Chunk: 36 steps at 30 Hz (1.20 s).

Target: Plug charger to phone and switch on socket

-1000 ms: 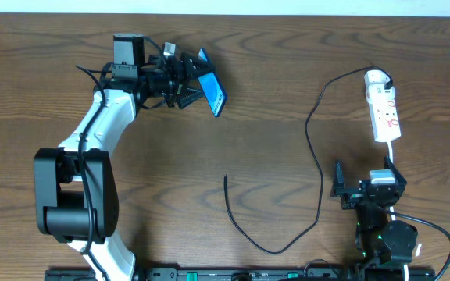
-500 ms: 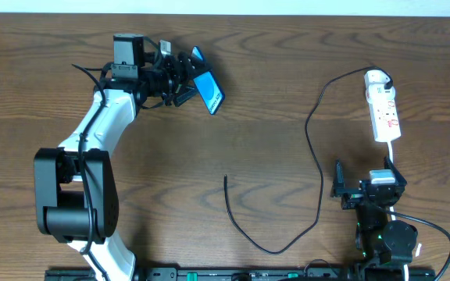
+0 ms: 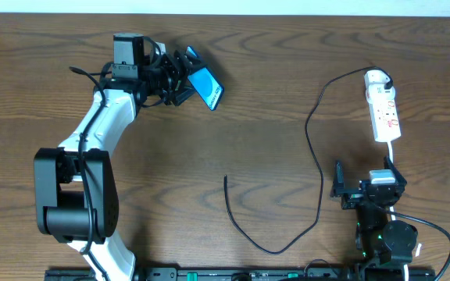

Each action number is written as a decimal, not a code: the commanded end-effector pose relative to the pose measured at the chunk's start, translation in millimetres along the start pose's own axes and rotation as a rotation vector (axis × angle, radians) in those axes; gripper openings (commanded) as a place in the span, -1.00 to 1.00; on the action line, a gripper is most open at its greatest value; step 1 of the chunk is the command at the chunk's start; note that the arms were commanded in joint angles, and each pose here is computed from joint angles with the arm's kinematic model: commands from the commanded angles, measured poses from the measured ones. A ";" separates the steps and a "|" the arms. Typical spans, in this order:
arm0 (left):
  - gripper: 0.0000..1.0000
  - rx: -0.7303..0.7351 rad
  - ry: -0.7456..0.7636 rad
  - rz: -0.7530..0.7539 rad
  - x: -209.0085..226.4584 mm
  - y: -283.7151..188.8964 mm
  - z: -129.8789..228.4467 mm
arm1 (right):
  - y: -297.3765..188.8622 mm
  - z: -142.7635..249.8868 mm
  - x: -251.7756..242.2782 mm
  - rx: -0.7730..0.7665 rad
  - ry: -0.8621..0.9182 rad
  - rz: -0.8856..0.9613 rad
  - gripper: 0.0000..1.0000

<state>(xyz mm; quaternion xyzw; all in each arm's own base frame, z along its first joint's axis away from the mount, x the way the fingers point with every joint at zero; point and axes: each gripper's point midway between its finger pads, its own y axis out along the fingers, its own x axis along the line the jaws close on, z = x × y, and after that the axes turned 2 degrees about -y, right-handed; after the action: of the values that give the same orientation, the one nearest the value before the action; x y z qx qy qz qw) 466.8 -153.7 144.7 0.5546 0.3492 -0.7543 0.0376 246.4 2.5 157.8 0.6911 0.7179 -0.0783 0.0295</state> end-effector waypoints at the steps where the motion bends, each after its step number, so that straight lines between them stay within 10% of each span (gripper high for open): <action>1: -0.85 -0.009 -0.035 0.041 -17.7 -6.6 1.0 | -0.3 -0.1 -0.7 -0.003 -0.014 0.002 0.99; 36: -0.85 0.054 -0.068 0.112 -34.5 -8.2 9.3 | -16.4 -88.7 54.7 -0.164 0.132 -0.396 0.99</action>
<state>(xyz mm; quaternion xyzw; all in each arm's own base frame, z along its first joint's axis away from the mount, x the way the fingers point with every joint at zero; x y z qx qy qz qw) 472.5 -160.3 161.6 0.5302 0.3154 -0.7834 0.0749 236.0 58.9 215.8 0.5650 0.8245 0.0160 0.0275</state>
